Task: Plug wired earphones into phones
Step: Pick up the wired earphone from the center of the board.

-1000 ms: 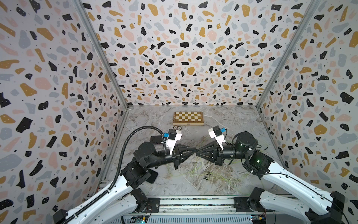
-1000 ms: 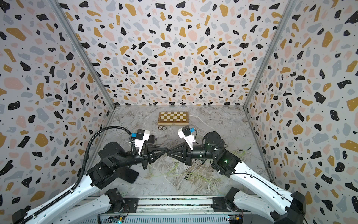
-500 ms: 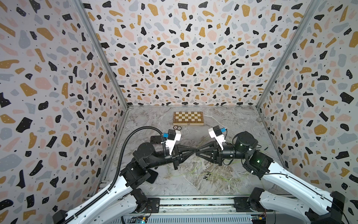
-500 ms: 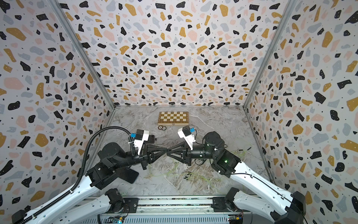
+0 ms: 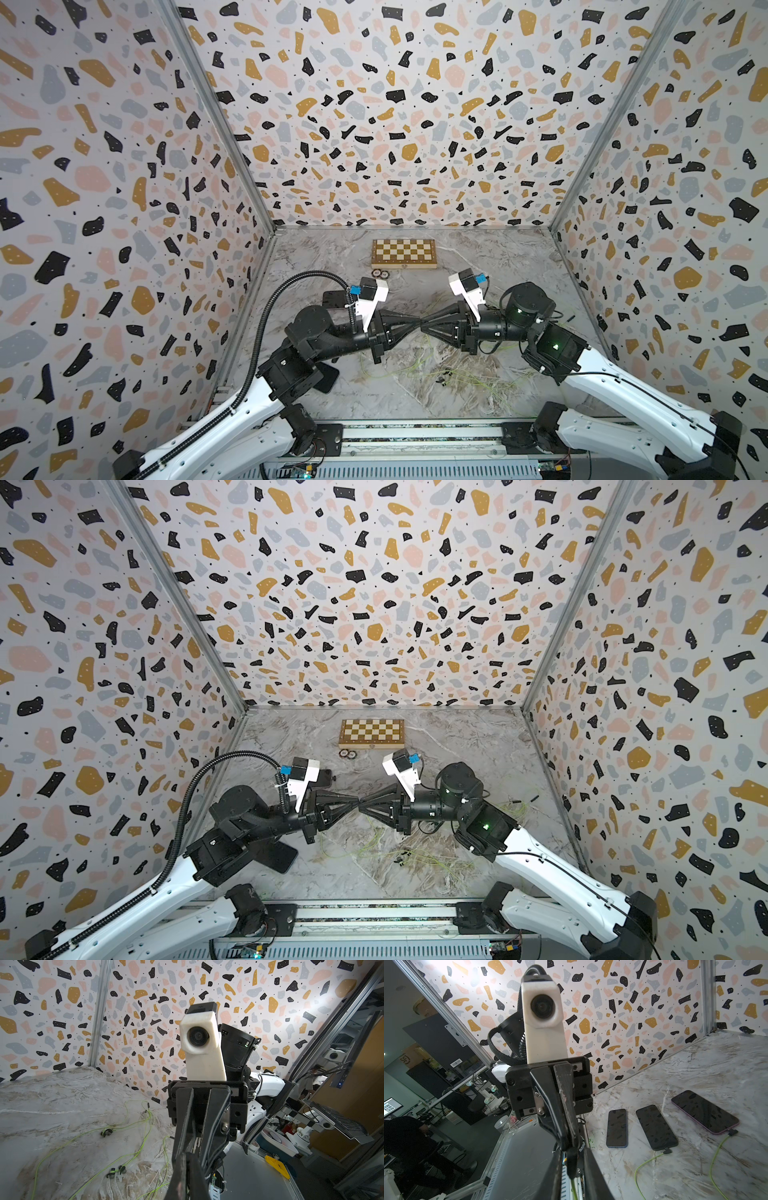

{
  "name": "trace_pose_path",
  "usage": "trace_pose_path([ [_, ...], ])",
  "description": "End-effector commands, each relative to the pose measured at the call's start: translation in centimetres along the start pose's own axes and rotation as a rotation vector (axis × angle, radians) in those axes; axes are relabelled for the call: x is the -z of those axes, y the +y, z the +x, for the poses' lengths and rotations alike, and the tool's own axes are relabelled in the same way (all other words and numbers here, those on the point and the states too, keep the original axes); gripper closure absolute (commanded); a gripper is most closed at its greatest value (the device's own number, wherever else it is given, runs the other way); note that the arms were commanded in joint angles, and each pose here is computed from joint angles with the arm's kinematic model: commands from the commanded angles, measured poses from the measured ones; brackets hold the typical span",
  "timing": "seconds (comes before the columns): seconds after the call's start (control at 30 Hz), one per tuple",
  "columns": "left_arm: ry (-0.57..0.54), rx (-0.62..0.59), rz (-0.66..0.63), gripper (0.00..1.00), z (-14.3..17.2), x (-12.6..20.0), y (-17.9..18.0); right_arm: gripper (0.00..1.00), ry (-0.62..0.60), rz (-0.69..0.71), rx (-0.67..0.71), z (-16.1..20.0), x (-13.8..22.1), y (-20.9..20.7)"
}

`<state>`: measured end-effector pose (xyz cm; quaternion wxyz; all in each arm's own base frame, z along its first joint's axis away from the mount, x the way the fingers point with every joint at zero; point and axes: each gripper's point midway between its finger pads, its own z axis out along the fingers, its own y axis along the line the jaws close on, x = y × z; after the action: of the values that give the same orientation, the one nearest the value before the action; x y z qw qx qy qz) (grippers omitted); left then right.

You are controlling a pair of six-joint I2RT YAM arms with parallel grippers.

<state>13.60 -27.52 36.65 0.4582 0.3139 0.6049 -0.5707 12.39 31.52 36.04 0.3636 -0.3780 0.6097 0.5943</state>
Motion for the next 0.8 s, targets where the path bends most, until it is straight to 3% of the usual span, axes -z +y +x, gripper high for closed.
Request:
trace_pose_path([
  [0.0,-0.028,-0.030,0.027,1.00,-0.6,0.2,-0.8,0.83,-0.037,-0.021,0.048,-1.7,0.6,1.5],
  [0.3,-0.022,-0.035,0.013,0.99,-0.7,0.4,-0.7,0.97,-0.023,-0.012,0.043,-1.1,0.6,1.2],
  [0.4,-0.022,-0.039,-0.016,0.89,-0.7,0.8,-0.5,1.00,-0.028,0.003,0.042,-1.0,0.6,0.8],
  [0.5,-0.027,-0.034,-0.102,0.63,-1.0,1.6,0.4,1.00,-0.029,0.047,0.034,-0.5,0.5,-0.2],
  [0.53,-0.025,-0.020,-0.165,0.56,-1.0,2.1,1.2,1.00,-0.026,0.083,0.030,-0.2,0.5,-1.0],
  [0.6,-0.033,0.032,-0.348,0.53,-0.9,3.5,3.9,1.00,-0.016,0.161,0.015,0.8,0.4,-3.0],
  [0.67,-0.038,0.141,-0.636,0.49,0.1,6.2,8.2,1.00,0.012,0.256,-0.002,2.2,0.2,-5.5],
  [0.77,0.030,0.300,-1.132,0.33,3.8,12.4,13.9,1.00,0.057,0.392,-0.027,4.9,0.0,-9.1],
])
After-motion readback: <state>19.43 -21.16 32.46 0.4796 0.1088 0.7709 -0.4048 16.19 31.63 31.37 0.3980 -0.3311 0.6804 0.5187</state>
